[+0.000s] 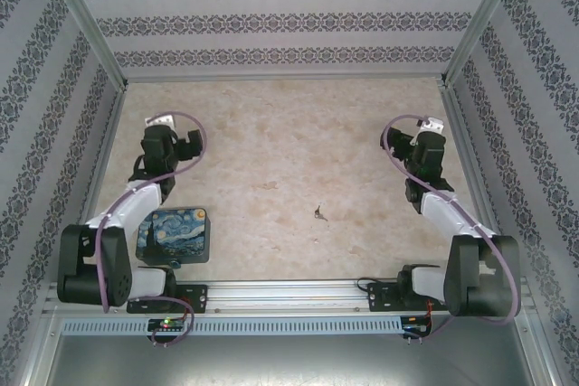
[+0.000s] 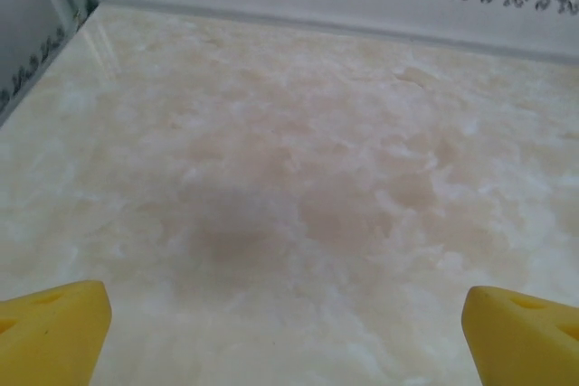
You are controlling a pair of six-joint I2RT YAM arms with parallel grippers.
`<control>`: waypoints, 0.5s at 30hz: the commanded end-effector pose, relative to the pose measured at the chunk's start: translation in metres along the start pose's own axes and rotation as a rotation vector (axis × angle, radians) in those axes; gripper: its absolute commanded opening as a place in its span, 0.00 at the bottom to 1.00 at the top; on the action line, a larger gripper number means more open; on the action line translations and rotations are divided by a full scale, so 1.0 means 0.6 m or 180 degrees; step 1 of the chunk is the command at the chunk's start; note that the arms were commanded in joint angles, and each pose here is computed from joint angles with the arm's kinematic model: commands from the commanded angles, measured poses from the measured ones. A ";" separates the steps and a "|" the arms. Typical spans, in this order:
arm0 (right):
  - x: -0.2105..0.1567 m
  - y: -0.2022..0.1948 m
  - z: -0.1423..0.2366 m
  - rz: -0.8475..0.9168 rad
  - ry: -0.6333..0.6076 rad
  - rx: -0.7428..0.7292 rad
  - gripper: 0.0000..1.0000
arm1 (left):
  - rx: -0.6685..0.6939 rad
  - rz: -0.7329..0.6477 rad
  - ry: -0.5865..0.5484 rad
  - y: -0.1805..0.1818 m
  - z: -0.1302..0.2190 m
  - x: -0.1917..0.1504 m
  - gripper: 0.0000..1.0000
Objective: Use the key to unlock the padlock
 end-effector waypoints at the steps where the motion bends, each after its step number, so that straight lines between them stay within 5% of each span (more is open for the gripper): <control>1: -0.033 0.085 0.013 -0.0409 0.0616 0.0756 0.94 | 0.0006 0.0514 0.1053 0.003 0.052 -0.079 1.00; 9: -0.147 0.176 0.016 -0.0548 0.1364 0.0931 0.87 | -0.0287 0.0582 0.1728 -0.033 0.158 -0.133 1.00; 15: -0.209 0.225 0.009 -0.0369 0.1611 0.0878 0.92 | -0.0501 0.0707 0.1929 -0.056 0.208 -0.189 1.00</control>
Point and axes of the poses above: each hand's point on the last joint's axis, 136 mm out from that joint toward the fingers, its own z axis back along the fingers, its own y axis along the line the jaws close on, x = y × z, the point moved 2 cm from there along z, back along the fingers, and after that the axes turned 15 degrees about -z, right-handed, at the moved point
